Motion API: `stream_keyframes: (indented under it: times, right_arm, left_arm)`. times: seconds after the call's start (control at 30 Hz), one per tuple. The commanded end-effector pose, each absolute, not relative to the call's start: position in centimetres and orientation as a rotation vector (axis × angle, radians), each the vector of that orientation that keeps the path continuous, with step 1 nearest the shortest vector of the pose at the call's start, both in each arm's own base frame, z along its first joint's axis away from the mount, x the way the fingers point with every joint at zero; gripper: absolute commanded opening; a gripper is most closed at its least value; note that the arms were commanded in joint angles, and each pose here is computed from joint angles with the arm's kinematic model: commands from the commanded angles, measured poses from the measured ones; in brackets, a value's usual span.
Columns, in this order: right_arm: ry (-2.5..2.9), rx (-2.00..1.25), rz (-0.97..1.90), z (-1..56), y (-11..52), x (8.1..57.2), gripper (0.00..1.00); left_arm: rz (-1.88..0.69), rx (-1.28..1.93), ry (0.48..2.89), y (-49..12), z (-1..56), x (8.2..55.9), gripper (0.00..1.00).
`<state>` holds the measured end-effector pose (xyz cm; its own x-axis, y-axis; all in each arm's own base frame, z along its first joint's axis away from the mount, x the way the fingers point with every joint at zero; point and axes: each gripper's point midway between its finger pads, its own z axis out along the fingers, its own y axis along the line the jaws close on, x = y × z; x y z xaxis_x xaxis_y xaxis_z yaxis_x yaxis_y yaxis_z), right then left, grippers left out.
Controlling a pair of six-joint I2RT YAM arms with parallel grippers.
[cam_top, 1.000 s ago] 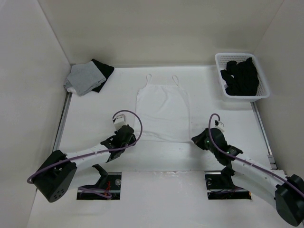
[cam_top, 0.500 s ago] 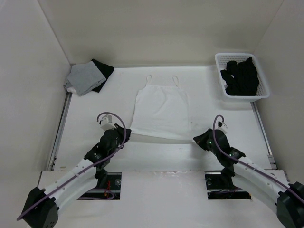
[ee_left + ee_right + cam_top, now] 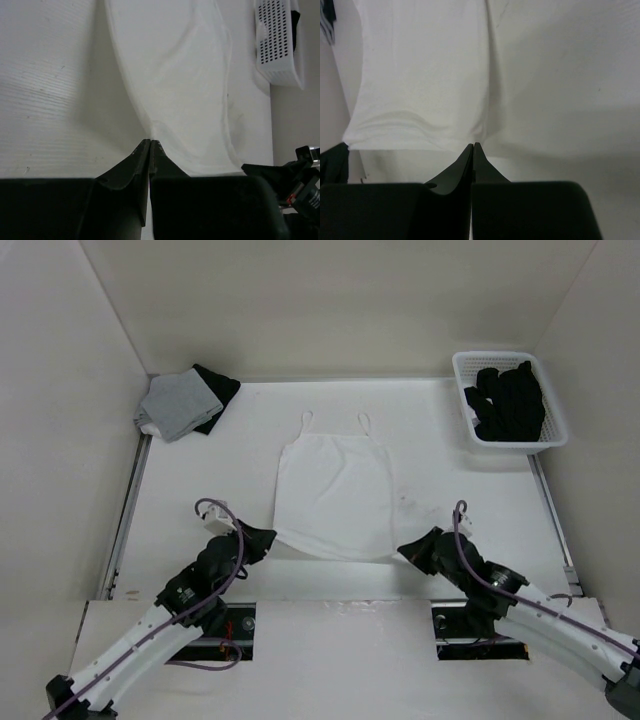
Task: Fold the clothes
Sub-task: Fold the tank top
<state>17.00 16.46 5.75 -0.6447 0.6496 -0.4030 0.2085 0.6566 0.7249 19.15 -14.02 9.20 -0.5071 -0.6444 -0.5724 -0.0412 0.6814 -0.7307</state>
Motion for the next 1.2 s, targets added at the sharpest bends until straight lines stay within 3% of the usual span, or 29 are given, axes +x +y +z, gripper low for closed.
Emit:
stream_keyframes:
  times: [0.0,0.13,0.37,0.7,1.0,1.1,1.17]
  right_arm:
    - [2.172,0.718,0.818,7.3,15.8,16.4,0.0]
    - [2.11,0.625,0.719,10.9,15.6,19.1,0.0]
    - [1.978,0.528,0.675,17.1,15.6,30.1,0.0]
    - [1.94,0.539,0.721,20.2,16.9,45.5,0.0]
    - [1.976,0.566,0.722,18.8,16.1,54.8,0.0]
    - [1.994,0.586,0.714,17.2,16.0,57.6,0.0]
    - [2.0,0.603,0.698,16.2,15.8,59.0,0.07]
  left_arm:
    - [-0.749,-0.608,1.9,-11.7,12.5,19.1,0.0]
    - [-0.597,-0.586,1.803,-10.8,16.6,21.8,0.0]
    - [-0.534,-0.579,1.632,-11.9,23.3,31.8,0.01]
    - [-0.49,-0.677,1.648,-12.7,22.3,47.5,0.01]
    - [-0.434,-0.738,1.687,-11.9,18.8,55.5,0.01]
    - [-0.421,-0.74,1.695,-11.7,17.8,57.4,0.06]
    - [-0.44,-0.723,1.702,-11.8,17.4,58.5,0.15]
